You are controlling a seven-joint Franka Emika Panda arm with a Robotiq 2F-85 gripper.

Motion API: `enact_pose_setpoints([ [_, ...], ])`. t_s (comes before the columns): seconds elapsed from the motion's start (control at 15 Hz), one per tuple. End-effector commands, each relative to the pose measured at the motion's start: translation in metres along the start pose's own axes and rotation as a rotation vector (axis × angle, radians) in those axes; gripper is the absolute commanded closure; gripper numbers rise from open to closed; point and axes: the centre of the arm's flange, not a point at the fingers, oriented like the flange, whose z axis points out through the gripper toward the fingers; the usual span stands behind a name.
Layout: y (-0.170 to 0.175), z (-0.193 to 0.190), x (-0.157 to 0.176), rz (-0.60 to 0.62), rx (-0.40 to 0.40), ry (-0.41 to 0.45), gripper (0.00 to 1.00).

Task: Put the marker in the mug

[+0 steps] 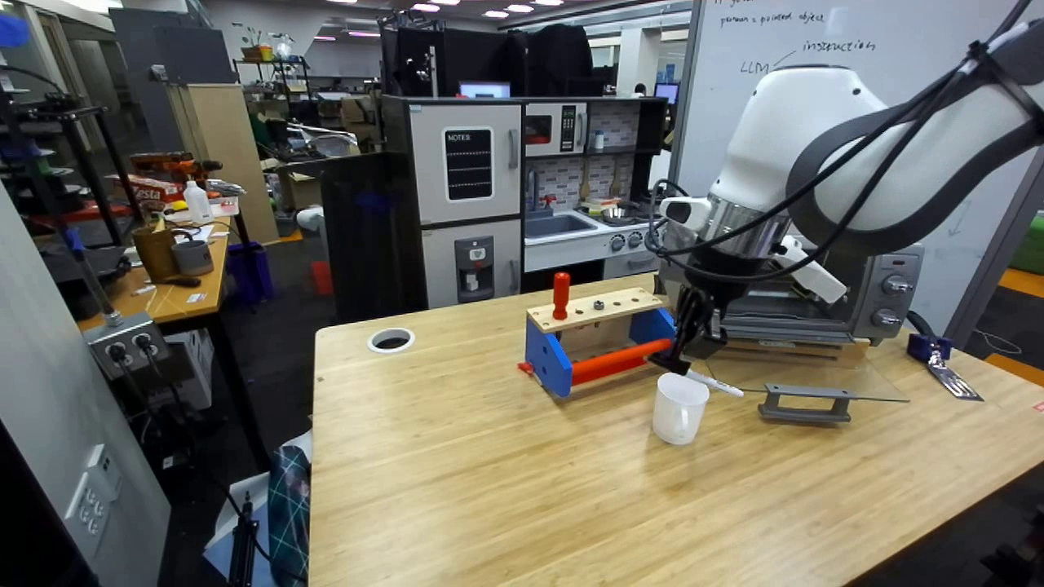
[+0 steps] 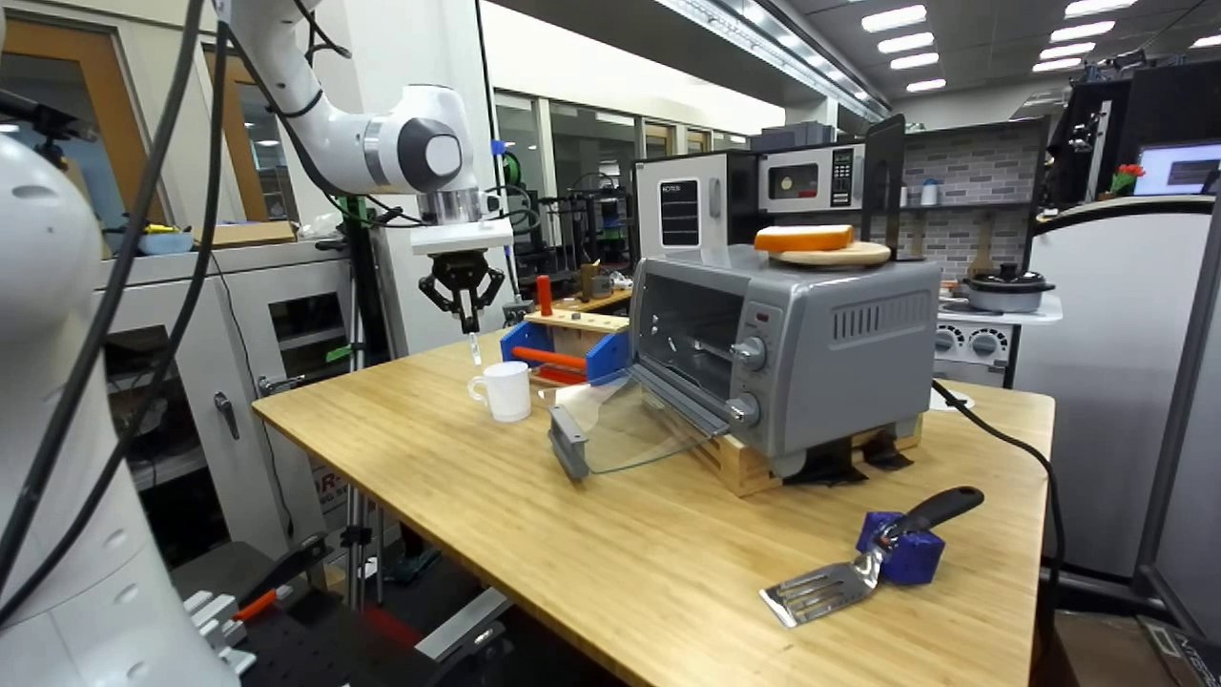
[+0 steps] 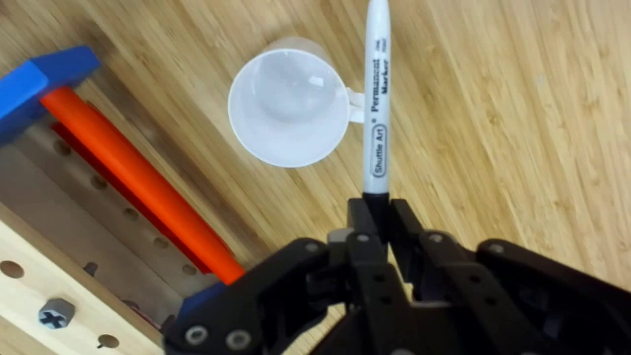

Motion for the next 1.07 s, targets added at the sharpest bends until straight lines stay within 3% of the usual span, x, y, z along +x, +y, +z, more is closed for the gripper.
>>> enact_pose_setpoints([
  [0.0, -0.008, -0.008, 0.007, 0.008, -0.045, -0.045, 0.96],
  [0.13, -0.011, -0.009, 0.015, -0.003, -0.059, -0.039, 0.96],
  [0.53, -0.007, -0.021, 0.044, 0.073, -0.012, 0.164, 0.96],
  [1.0, 0.006, -0.005, 0.03, 0.166, -0.017, 0.155, 0.96],
])
